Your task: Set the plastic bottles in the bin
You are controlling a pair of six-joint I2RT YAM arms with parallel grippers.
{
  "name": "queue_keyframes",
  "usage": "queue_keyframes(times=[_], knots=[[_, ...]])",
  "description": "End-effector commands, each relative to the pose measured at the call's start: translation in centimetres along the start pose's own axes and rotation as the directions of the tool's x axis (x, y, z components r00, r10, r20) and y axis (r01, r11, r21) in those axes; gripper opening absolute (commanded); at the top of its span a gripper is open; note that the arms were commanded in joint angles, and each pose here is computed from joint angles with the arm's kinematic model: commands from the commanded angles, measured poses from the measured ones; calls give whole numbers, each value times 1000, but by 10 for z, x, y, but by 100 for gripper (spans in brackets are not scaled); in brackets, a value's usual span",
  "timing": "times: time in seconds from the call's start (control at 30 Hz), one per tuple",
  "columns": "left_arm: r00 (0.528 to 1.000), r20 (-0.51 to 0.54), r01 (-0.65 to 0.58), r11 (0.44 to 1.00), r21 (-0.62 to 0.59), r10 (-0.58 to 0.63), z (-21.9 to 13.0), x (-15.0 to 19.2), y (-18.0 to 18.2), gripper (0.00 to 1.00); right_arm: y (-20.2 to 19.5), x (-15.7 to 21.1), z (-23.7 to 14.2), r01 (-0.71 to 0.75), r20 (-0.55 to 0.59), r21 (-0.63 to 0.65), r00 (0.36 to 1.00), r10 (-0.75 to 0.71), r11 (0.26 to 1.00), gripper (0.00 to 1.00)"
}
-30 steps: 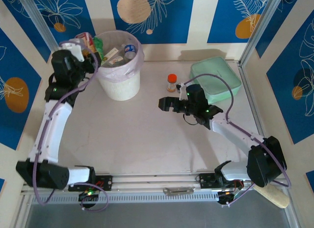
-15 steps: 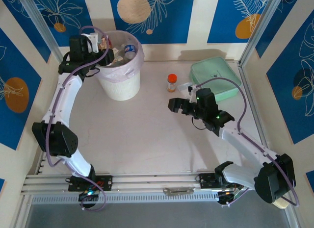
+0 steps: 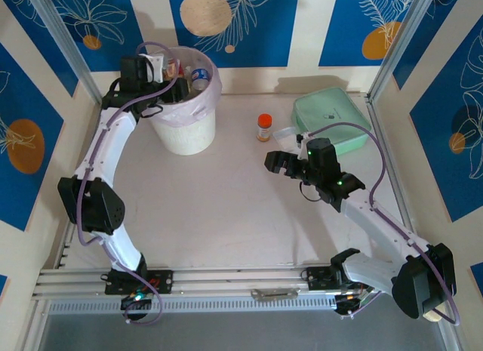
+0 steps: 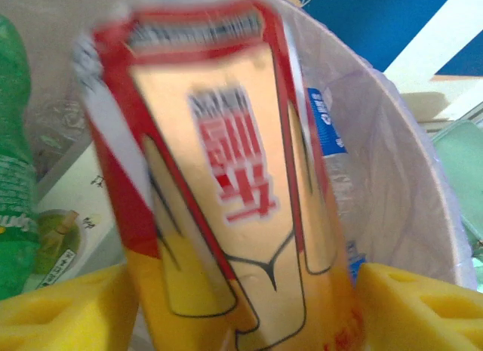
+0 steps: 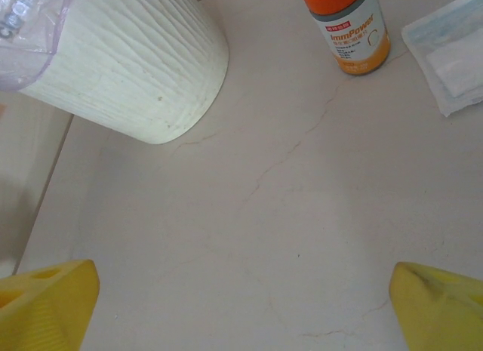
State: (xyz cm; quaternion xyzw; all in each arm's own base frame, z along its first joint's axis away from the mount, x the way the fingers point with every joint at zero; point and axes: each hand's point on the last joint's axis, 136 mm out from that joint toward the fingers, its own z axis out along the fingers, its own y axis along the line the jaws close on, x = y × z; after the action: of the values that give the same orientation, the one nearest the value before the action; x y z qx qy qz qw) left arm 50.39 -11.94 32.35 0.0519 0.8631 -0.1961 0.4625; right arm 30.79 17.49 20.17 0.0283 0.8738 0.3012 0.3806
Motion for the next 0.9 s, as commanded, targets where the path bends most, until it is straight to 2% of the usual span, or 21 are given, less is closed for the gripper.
queue_keyframes(times=[0.0, 0.13, 0.27, 0.4, 0.67, 0.87], knots=[[999, 35, -5, 1000, 15, 4, -18, -13, -10, 87, -7, 1, -3, -14, 9, 21, 1000, 14, 1000, 99], [993, 121, -9, 1000, 5, 8, -41, -29, -15, 100, -11, -1, -2, -14, 13, 30, 1000, 14, 999, 99], [975, 220, -15, 999, -34, 22, -71, -34, -14, 100, -21, -8, -2, -10, 18, 50, 1000, 9, 999, 99], [957, 287, -12, 993, -115, 44, -98, -22, -3, 100, -37, -20, -1, 3, 19, 95, 1000, -4, 995, 99], [933, 354, 65, 940, -336, 63, -140, 44, 43, 100, -101, -62, 7, -6, 107, 281, 994, -25, 960, 99], [928, 372, 165, 873, -458, 20, -150, 111, 81, 100, -152, -72, 18, 19, 132, 426, 988, -83, 905, 99]])
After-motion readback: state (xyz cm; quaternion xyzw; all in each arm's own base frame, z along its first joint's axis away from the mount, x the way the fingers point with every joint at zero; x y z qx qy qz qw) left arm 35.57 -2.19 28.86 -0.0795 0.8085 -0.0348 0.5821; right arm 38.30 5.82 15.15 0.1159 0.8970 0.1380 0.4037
